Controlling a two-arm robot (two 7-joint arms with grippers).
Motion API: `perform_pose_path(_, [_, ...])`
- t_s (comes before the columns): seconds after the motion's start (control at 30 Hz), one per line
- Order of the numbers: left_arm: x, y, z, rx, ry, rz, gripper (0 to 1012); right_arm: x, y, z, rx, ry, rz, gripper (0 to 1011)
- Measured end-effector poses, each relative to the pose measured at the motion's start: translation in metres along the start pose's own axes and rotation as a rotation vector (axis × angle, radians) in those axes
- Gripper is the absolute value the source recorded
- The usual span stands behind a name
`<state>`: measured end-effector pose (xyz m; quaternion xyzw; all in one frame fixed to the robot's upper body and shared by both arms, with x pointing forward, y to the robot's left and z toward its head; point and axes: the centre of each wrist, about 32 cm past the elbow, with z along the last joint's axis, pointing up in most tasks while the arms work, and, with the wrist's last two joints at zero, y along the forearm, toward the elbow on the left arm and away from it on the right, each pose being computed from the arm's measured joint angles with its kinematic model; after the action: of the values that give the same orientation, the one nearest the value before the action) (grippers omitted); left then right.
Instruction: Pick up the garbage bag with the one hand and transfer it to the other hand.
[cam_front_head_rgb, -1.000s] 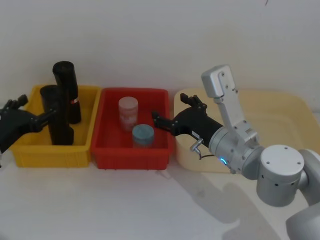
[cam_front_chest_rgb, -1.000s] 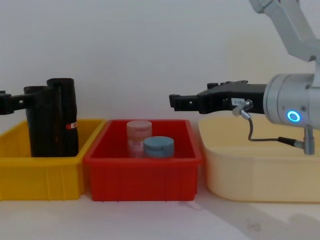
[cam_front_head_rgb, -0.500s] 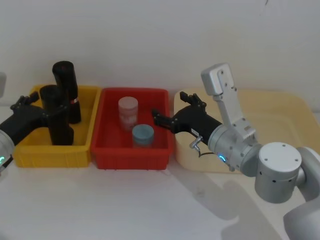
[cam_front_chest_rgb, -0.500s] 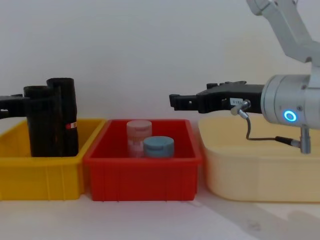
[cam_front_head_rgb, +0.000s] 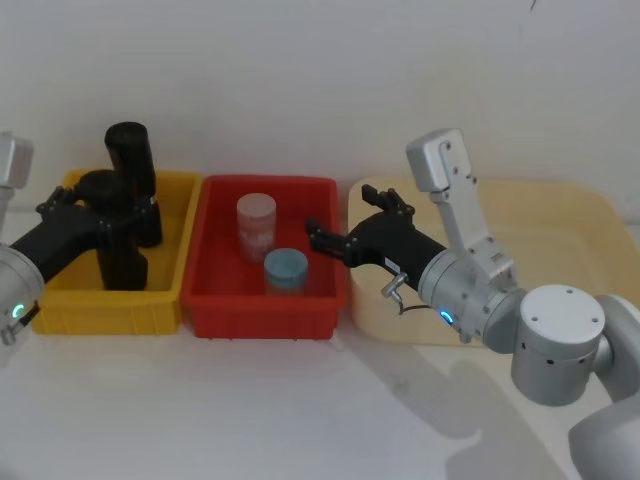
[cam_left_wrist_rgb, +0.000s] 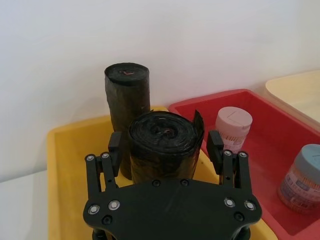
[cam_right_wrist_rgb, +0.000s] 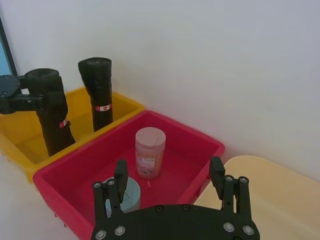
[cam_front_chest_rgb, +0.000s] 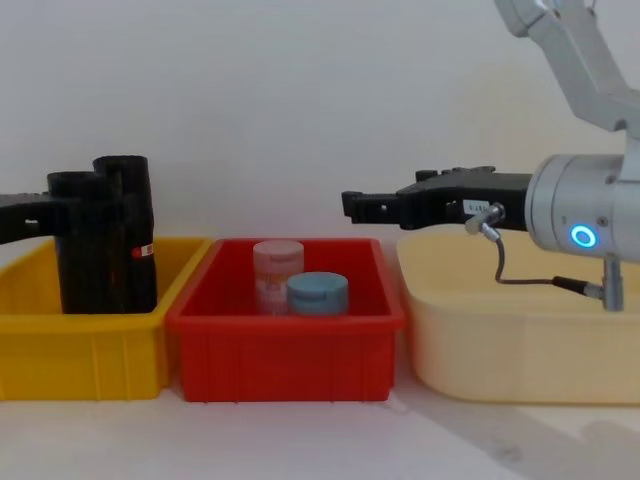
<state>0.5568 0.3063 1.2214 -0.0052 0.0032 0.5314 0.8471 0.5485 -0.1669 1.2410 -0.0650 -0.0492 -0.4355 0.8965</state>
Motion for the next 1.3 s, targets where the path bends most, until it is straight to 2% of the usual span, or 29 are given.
perform_pose_path(0.13, [-0.0001, -0.0022, -0.0002, 0.002, -0.002, -0.002, 1000, 0.001, 0.0, 0.0, 0.001, 0.002, 0.004, 1000])
perform_pose_path(0.23, [-0.0002, -0.0034, -0.0003, 0.002, -0.003, -0.003, 955, 0.002, -0.001, 0.001, 0.002, 0.001, 0.009, 1000])
perform_pose_path(0.47, [-0.0002, -0.0055, -0.0003, 0.003, -0.005, -0.005, 789, 0.002, -0.001, 0.002, -0.002, -0.001, 0.028, 1000])
perform_pose_path(0.63, [-0.0002, -0.0062, -0.0003, 0.003, -0.006, -0.005, 616, 0.002, 0.0, 0.004, -0.01, -0.003, 0.044, 1000])
perform_pose_path(0.73, [-0.0002, -0.0066, -0.0003, 0.003, -0.006, -0.005, 555, 0.002, 0.002, 0.005, -0.02, 0.001, 0.055, 1000])
perform_pose_path(1.3, [-0.0003, -0.0075, -0.0003, 0.004, -0.008, -0.007, 531, 0.004, 0.018, 0.002, -0.121, 0.078, 0.165, 1000])
